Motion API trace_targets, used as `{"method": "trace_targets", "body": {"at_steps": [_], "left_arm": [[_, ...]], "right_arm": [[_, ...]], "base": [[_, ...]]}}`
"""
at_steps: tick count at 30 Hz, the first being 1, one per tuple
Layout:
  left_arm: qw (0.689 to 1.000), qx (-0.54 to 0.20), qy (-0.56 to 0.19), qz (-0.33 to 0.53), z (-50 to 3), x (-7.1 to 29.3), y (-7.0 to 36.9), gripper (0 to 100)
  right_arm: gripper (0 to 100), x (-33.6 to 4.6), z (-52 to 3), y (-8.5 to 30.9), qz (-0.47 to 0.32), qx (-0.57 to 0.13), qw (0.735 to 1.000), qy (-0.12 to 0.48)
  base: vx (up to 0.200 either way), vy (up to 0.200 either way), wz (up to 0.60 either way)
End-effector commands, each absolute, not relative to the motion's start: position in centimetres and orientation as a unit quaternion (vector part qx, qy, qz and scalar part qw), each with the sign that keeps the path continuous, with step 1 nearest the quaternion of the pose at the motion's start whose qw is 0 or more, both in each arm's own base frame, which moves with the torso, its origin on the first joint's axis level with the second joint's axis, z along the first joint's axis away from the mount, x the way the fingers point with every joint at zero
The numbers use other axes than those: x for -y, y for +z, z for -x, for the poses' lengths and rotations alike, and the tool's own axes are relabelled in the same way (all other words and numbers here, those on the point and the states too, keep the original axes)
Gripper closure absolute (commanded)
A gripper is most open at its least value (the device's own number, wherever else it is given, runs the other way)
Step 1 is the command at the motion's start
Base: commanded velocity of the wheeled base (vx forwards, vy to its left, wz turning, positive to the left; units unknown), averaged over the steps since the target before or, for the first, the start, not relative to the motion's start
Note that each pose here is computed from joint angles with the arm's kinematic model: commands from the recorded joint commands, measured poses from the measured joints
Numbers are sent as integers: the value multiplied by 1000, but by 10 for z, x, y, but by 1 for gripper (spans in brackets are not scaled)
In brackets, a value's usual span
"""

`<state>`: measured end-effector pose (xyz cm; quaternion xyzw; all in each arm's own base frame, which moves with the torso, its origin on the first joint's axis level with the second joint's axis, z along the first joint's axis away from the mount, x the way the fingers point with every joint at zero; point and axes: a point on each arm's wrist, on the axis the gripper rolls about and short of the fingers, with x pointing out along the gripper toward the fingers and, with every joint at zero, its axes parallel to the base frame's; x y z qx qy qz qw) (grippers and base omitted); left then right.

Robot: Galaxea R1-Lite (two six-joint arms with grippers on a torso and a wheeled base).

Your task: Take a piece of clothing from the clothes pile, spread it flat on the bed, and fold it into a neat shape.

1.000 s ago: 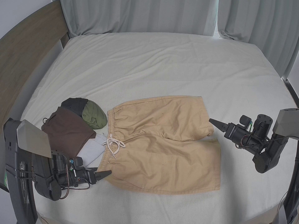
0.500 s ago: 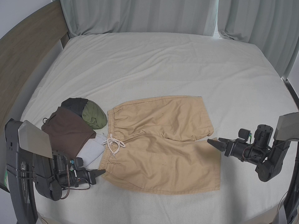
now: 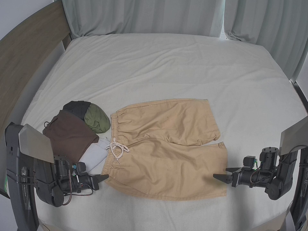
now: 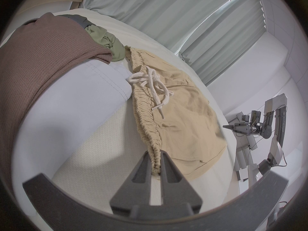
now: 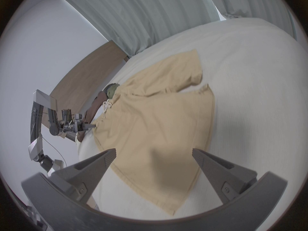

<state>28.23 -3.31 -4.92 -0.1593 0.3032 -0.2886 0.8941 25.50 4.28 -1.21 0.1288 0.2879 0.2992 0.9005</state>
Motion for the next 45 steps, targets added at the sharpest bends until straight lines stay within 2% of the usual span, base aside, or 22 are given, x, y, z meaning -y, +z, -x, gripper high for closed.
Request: {"method": "trace_targets", "body": {"at_steps": [1, 14, 20, 25, 30, 31, 45], "left_arm": [[894, -304, -289, 159, -282, 33, -50, 100], [894, -304, -289, 159, -282, 33, -50, 100], [894, -304, -289, 159, -282, 33, -50, 100], [894, -304, -289, 159, -282, 33, -50, 100], [894, -304, -289, 159, -282, 33, -50, 100], [894, -304, -289, 159, -282, 33, -50, 100], [894, -303, -288, 159, -283, 33, -50, 100]], "right_arm": [[0, -40, -236, -25, -131, -336, 885, 293], [0, -31, -221, -55, -128, -403, 864, 275], [0, -33, -221, -57, -130, -406, 859, 283], [0, -35, -226, -57, -150, -397, 848, 319], [0, -36, -228, -57, -150, -393, 849, 320], [100, -36, -228, -57, -150, -394, 848, 320], [100, -35, -227, -57, -150, -394, 849, 318]], "base": [[0, 0, 0], [0, 0, 0], [0, 0, 0], [0, 0, 0], [0, 0, 0], [0, 0, 0], [0, 0, 0]]}}
